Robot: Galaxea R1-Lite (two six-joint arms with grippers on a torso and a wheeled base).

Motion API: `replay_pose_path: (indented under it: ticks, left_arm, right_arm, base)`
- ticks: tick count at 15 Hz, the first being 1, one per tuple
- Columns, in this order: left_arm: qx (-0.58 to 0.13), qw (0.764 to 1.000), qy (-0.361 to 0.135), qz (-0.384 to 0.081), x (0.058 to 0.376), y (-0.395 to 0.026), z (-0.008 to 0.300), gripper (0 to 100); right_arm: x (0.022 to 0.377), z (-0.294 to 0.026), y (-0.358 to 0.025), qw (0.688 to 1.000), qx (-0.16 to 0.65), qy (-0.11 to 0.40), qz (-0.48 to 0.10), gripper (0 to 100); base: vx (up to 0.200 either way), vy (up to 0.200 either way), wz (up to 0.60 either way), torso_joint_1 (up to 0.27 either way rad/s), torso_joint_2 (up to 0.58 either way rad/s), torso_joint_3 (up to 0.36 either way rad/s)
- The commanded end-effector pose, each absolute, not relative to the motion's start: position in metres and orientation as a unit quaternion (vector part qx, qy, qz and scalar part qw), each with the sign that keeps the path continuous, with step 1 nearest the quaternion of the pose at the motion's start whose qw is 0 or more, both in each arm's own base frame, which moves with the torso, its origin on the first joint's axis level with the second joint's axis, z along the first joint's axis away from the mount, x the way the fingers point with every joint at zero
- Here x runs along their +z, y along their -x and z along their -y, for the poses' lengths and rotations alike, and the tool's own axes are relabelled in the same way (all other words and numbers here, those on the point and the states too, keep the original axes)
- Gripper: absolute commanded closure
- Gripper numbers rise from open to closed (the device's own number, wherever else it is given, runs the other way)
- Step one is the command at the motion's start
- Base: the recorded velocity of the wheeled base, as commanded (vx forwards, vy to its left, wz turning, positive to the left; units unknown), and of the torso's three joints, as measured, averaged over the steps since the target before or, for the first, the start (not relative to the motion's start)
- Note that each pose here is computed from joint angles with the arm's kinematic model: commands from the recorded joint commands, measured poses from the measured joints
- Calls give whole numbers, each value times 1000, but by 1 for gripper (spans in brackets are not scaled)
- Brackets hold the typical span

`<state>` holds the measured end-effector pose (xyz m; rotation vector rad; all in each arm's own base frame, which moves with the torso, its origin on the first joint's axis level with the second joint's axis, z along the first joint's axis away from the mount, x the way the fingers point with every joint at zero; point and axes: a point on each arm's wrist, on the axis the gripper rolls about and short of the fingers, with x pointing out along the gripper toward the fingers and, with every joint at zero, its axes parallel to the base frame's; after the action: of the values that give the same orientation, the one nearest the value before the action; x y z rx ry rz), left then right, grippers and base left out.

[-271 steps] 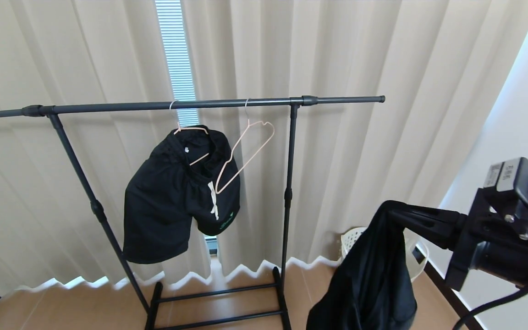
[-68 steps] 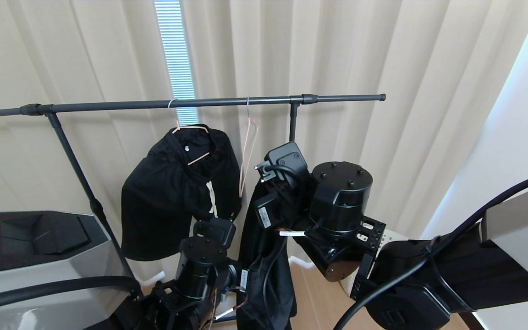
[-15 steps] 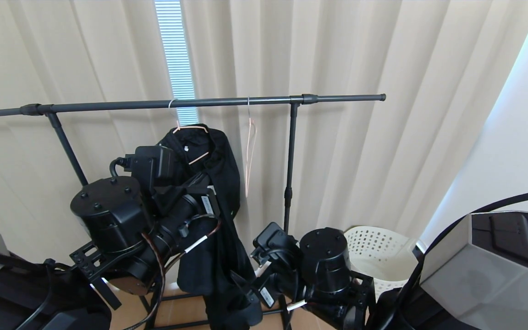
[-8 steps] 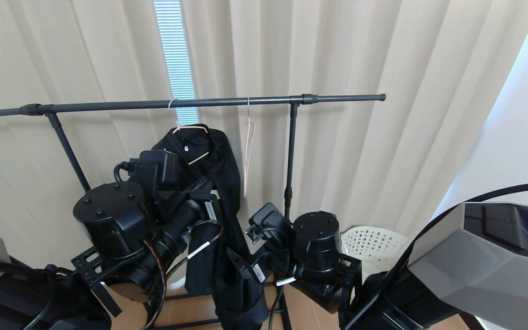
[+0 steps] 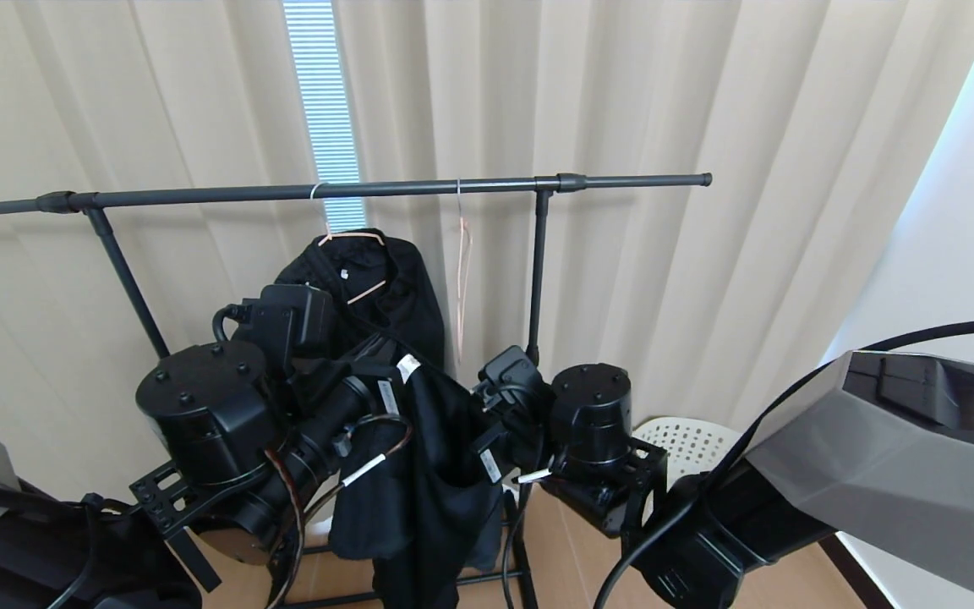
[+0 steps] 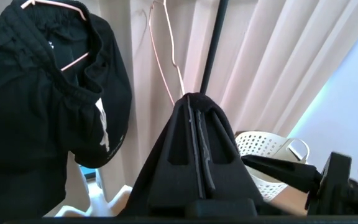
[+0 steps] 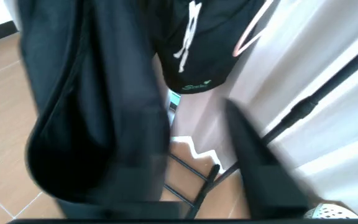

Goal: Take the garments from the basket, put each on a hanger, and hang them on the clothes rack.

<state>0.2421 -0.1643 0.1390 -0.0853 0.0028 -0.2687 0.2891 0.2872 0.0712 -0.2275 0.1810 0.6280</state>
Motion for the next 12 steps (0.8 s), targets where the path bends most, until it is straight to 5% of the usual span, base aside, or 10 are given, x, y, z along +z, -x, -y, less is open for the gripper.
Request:
replay_pose_path:
  ticks: [1,12]
  left_arm:
    - [-134,990,38,-7,136,-243,163,100]
    - [-232,967,-5,-102,93,-241,151,100]
  right_arm:
    - [89,-277,-301,951,285,99,-67,100]
    - [140,-246,-272,976,198,85,-22,100]
  base:
    - [0,0,0,0,0,0]
    - [0,0,0,0,0,0]
